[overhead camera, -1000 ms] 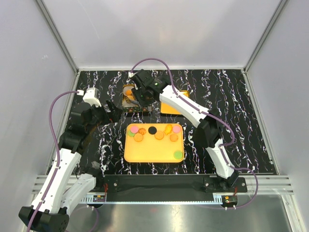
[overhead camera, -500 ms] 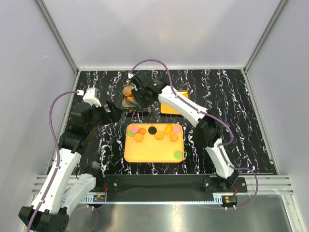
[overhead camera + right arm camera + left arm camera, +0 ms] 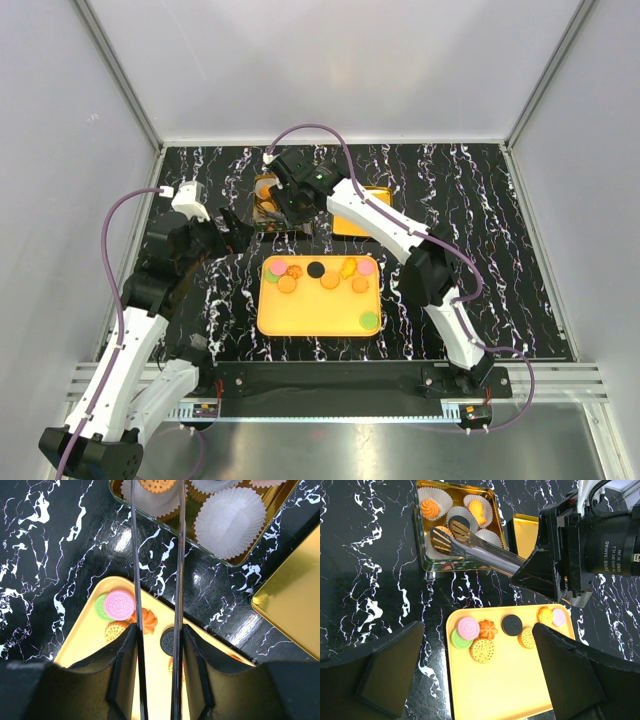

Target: Pack the cookies

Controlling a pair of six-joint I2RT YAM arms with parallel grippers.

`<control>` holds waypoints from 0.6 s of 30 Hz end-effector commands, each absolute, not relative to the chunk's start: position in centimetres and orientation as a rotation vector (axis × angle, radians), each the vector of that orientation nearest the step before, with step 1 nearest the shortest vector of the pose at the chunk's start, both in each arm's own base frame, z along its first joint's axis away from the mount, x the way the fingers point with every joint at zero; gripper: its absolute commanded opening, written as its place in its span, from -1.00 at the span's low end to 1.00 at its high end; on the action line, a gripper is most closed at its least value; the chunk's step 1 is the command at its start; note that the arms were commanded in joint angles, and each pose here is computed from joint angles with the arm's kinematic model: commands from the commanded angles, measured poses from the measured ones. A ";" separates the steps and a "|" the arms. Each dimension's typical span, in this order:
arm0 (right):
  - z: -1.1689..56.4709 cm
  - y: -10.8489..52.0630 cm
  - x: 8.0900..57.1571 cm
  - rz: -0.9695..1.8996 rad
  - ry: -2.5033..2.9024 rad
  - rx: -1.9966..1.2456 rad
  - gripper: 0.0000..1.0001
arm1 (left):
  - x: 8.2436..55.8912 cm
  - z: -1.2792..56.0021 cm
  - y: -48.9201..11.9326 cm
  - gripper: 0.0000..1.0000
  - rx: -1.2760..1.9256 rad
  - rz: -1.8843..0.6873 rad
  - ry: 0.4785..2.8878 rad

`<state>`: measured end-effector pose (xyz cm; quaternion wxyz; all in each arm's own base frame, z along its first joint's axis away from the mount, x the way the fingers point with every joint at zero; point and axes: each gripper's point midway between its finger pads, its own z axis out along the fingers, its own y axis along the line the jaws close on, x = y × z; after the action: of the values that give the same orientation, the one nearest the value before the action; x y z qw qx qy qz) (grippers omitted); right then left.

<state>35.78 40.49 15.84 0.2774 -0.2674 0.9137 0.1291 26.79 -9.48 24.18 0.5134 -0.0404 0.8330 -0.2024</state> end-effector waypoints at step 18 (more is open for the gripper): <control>17.5 41.2 35.2 0.371 2.412 -0.722 -0.03 | 27.1 25.7 -9.7 0.98 -0.085 -0.516 1.935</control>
<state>35.51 40.61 15.70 0.2753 -0.2700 0.9137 0.1285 26.76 -9.52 24.21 0.5133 -0.0396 0.8328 -0.2035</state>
